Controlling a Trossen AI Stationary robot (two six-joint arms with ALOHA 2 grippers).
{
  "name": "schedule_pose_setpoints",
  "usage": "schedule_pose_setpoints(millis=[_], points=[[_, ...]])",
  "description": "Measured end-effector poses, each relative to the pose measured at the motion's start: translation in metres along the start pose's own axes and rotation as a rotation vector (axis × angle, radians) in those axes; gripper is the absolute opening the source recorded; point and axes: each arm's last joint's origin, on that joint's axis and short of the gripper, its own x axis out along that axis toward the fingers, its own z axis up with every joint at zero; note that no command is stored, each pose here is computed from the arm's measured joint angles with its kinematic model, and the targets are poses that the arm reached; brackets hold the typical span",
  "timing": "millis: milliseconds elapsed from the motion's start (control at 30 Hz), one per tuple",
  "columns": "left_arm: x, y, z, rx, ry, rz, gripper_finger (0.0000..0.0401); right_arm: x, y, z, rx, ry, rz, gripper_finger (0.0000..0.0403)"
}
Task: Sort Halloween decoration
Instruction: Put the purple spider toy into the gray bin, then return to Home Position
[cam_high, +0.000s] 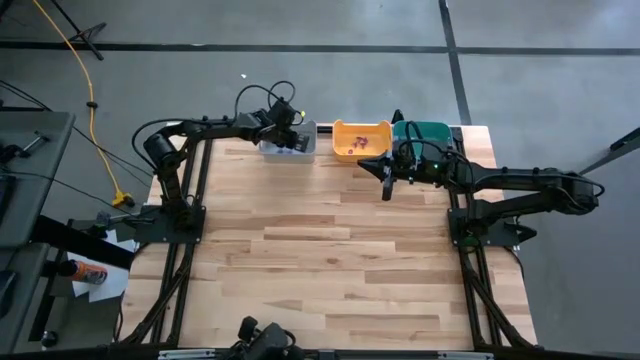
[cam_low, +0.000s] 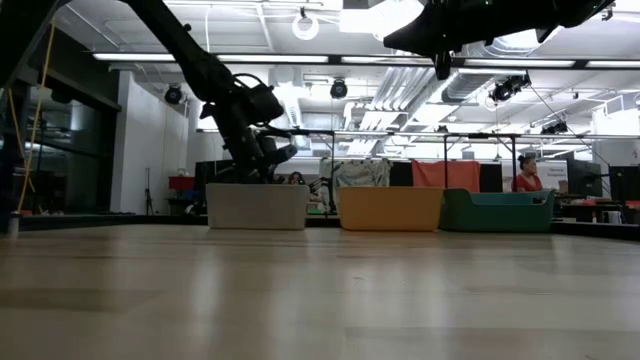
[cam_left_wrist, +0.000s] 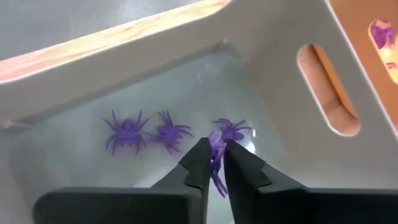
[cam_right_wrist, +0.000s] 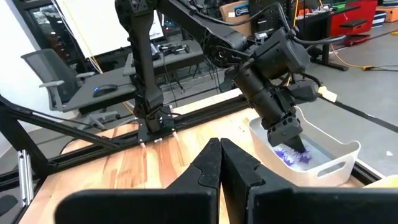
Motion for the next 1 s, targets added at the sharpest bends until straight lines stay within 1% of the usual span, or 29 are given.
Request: schedule_pose_setpoints(millis=[167, 367, 467, 567, 667, 767, 867, 900, 1000], points=[[-0.002, 0.0, 0.0, 0.014, -0.001, 0.003, 0.0077, 0.0, 0.0, 0.0, -0.016, 0.0, 0.0, 0.0], [-0.019, -0.001, 0.007, 0.035, -0.047, -0.013, 0.0131, 0.0, 0.0, 0.0, -0.032, 0.0, 0.0, 0.0], [-0.038, 0.0, 0.016, 0.049, -0.09, -0.075, 0.0144, 0.0, 0.0, 0.0, -0.05, 0.0, 0.0, 0.0], [-0.062, -0.001, 0.023, 0.06, -0.137, -0.144, 0.0145, 0.0, 0.0, 0.0, -0.051, 0.0, 0.0, 0.0], [-0.096, -0.009, 0.027, 0.101, -0.223, -0.193, 0.013, 0.0, 0.0, 0.0, -0.051, -0.001, 0.0, 0.0], [-0.133, -0.029, 0.02, 0.231, -0.342, -0.263, 0.0089, 0.0, 0.0, 0.0, -0.051, -0.002, -0.009, 0.0], [-0.164, -0.052, 0.003, 0.351, -0.461, -0.361, 0.0026, 0.0, 0.0, 0.0, -0.051, -0.002, -0.009, 0.0], [-0.173, -0.059, -0.004, 0.374, -0.499, -0.404, 0.0013, 0.0, 0.0, 0.0, -0.051, -0.002, -0.009, 0.0], [-0.19, -0.078, -0.032, 0.414, -0.59, -0.534, 0.001, 0.0, 0.0, 0.0, -0.051, -0.002, -0.009, 0.0]])
